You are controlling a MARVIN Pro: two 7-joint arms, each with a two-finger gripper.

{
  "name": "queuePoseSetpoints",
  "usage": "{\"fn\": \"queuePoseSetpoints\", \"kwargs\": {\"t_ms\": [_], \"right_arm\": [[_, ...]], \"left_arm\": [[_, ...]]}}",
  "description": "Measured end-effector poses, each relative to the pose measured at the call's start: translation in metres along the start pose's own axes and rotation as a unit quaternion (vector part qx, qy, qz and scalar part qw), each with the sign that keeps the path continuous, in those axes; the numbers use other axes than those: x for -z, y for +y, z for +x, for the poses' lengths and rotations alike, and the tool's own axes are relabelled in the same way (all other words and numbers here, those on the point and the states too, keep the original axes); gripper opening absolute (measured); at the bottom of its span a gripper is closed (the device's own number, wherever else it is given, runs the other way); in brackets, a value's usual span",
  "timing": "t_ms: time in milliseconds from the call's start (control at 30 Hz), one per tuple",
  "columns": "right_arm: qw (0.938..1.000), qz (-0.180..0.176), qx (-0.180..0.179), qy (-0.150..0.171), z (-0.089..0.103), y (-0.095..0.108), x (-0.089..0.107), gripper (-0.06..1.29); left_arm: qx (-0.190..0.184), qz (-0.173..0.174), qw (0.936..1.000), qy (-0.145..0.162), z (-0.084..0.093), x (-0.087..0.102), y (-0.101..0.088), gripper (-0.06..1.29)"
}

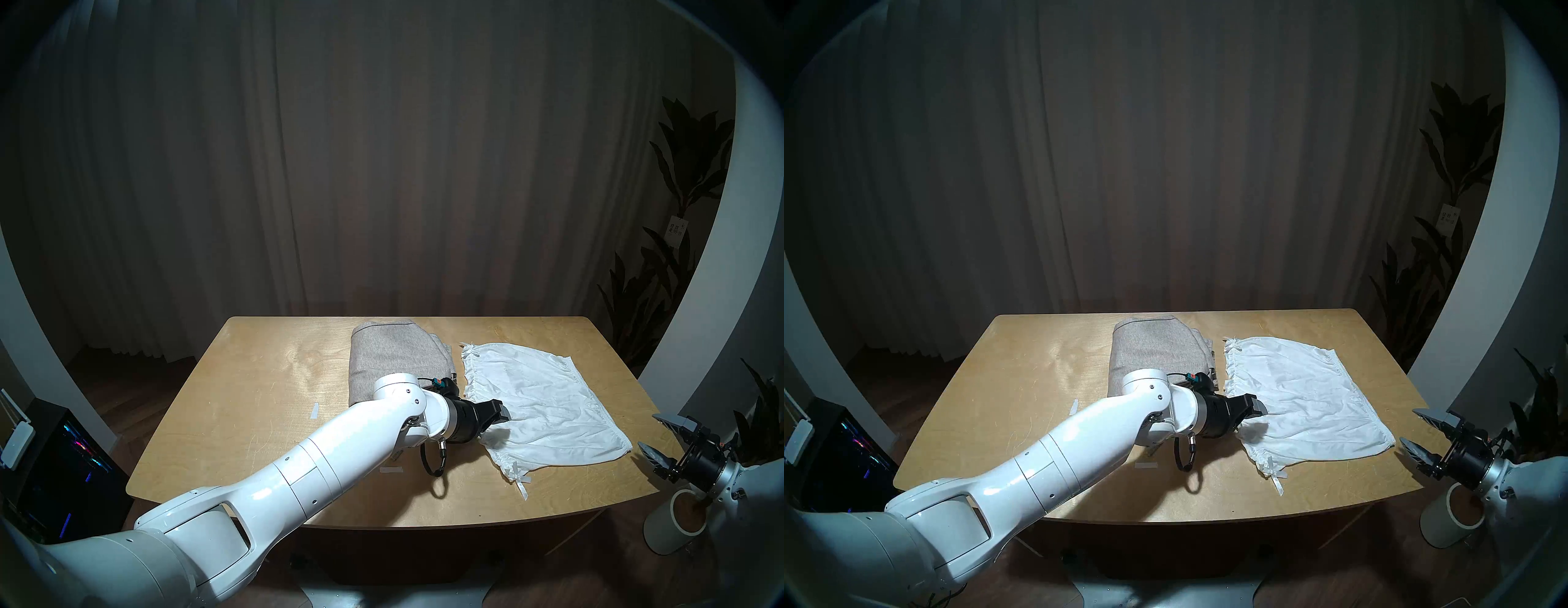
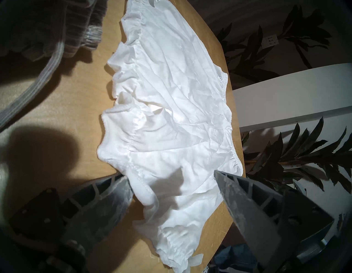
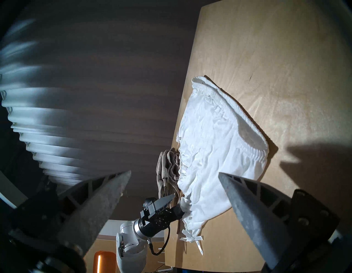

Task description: Fold pants twice and stack them

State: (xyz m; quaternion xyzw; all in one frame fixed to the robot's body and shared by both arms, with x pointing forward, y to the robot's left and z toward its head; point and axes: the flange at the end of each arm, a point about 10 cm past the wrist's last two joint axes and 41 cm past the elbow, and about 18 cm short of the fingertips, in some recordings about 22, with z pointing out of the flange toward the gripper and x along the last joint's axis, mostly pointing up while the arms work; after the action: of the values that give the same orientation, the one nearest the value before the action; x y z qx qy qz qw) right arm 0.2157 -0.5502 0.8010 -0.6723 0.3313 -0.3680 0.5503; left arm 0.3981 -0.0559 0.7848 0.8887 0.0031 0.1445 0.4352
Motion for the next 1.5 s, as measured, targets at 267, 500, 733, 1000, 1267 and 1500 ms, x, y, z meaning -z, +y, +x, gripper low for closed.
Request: {"fn": "queuePoseSetpoints", "kwargs": {"t_ms": [267,500,733,1000,1267,1500], "right_arm": [[0.9992,0.02,0.028,0.02,0.004,-0.005,-0.001,1.2],[0.9984,0.025,0.04,0.032,0.003,-0.004,0.001,1.2],[0.9982,0.022,0.04,0.039,-0.006,0.001,0.004,1.2],[0.9984,0.011,0.029,0.046,-0.014,0.008,0.01,1.2],[0.9983,-0.011,0.004,0.057,-0.021,0.017,0.017,1.2],[0.9972,-0.025,-0.02,0.067,-0.025,0.022,0.018,1.2]], "left_arm": [[0.005,-0.008,0.9998,-0.018,-0.005,0.004,-0.002,1.12],[0.004,-0.011,0.9994,-0.031,-0.009,0.005,-0.001,1.12],[-0.007,-0.004,0.9993,-0.038,-0.01,0.004,0.001,1.12],[-0.015,0.003,0.999,-0.042,-0.01,0.004,0.002,1.12],[-0.02,0.006,0.9988,-0.045,-0.01,0.003,0.003,1.12],[-0.022,0.007,0.9986,-0.047,-0.01,0.003,0.003,1.12]]}}
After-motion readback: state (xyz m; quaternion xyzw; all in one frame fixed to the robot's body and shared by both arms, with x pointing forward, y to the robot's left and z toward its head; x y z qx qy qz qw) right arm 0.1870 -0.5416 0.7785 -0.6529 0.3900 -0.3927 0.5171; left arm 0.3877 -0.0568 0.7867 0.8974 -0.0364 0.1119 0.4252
